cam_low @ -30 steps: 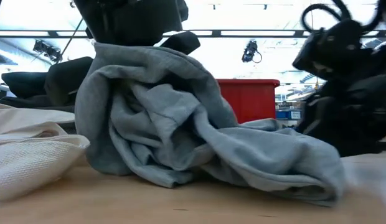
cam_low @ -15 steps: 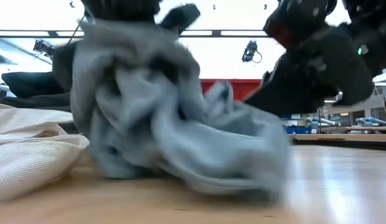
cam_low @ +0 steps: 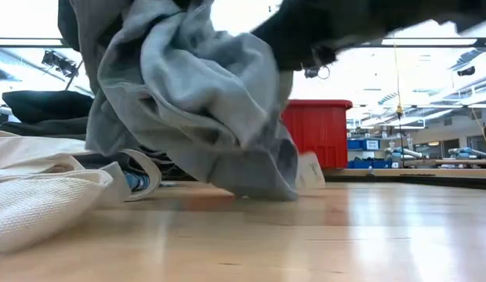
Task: Fold Laundry from Bin
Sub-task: Fold the gray shirt
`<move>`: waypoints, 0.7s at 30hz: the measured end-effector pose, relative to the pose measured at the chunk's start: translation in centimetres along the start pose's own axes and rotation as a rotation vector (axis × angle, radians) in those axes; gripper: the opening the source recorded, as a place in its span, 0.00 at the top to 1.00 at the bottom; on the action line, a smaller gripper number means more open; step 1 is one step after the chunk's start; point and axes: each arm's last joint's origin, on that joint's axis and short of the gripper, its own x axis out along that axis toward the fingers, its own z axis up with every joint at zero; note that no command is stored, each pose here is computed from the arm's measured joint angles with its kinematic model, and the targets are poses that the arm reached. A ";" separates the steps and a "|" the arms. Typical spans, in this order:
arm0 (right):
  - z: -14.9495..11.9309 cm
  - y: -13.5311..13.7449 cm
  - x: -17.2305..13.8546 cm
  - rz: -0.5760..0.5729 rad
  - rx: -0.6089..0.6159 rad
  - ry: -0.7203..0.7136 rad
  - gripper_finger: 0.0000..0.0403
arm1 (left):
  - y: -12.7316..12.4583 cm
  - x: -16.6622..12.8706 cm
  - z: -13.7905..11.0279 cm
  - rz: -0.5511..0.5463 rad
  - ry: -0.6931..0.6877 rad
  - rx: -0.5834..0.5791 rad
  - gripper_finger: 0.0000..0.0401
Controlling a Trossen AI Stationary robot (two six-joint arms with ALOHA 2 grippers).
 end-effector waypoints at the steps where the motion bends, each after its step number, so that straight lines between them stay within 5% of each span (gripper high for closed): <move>1: 0.6 -0.2 0.4 -0.004 -0.009 0.004 0.48 | 0.1 -0.4 -0.1 0.003 0.001 -0.001 0.93; 10: 2.1 -1.3 1.8 -0.037 -0.012 0.088 0.52 | 1.4 -3.2 -1.6 0.027 0.045 -0.088 0.93; 21: 4.0 -2.4 0.8 -0.064 -0.029 0.044 0.54 | 2.3 -4.1 -1.3 0.075 -0.010 -0.042 0.93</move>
